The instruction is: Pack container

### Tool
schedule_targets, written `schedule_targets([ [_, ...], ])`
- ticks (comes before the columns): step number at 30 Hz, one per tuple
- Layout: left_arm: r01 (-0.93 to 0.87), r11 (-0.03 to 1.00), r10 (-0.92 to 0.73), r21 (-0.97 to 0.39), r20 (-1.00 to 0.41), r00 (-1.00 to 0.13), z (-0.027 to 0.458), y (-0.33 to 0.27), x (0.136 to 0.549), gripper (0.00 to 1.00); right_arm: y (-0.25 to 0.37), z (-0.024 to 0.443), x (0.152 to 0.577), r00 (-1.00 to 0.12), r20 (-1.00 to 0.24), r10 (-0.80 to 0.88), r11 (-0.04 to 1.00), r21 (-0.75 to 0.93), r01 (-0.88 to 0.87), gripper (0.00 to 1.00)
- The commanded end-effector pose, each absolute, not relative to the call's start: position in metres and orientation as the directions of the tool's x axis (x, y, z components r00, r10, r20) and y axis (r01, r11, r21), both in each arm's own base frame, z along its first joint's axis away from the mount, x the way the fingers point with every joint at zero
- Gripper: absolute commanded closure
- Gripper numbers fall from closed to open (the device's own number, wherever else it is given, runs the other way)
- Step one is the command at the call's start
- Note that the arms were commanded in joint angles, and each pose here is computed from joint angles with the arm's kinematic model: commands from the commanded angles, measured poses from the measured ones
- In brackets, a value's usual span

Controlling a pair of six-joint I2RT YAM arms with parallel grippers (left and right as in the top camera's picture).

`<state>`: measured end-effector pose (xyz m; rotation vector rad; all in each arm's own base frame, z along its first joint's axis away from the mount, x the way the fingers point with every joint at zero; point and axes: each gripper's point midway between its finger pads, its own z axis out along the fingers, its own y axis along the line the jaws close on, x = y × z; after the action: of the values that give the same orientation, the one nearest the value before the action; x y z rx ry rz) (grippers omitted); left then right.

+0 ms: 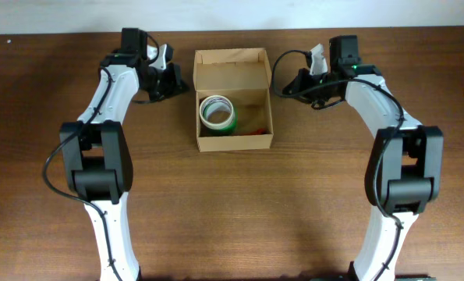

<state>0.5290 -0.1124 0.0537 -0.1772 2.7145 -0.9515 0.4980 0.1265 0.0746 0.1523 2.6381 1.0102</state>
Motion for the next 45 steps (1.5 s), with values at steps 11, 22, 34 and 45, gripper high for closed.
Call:
schedule_targets([
  [11,-0.049,0.549,-0.224,-0.834,-0.09,-0.97,0.042,-0.141,0.537,0.99,0.166,0.069,0.492,-0.975,-0.181,0.13,0.522,0.848,-0.088,0.96],
  [22,0.002,0.455,-0.269,-0.891,-0.14,-0.953,0.057,-0.149,0.563,0.98,0.177,0.094,0.508,-0.957,-0.258,0.135,0.415,0.891,-0.182,0.96],
  [34,0.16,0.308,-0.243,-0.938,-0.241,-0.94,0.102,-0.16,0.578,0.99,0.177,0.101,0.518,-0.94,-0.308,0.149,0.408,0.885,-0.225,0.96],
  [45,0.268,0.159,-0.128,-0.95,-0.289,-0.949,0.133,-0.169,0.559,0.98,0.18,0.125,0.531,-0.919,-0.349,0.182,0.343,0.899,-0.273,0.96],
])
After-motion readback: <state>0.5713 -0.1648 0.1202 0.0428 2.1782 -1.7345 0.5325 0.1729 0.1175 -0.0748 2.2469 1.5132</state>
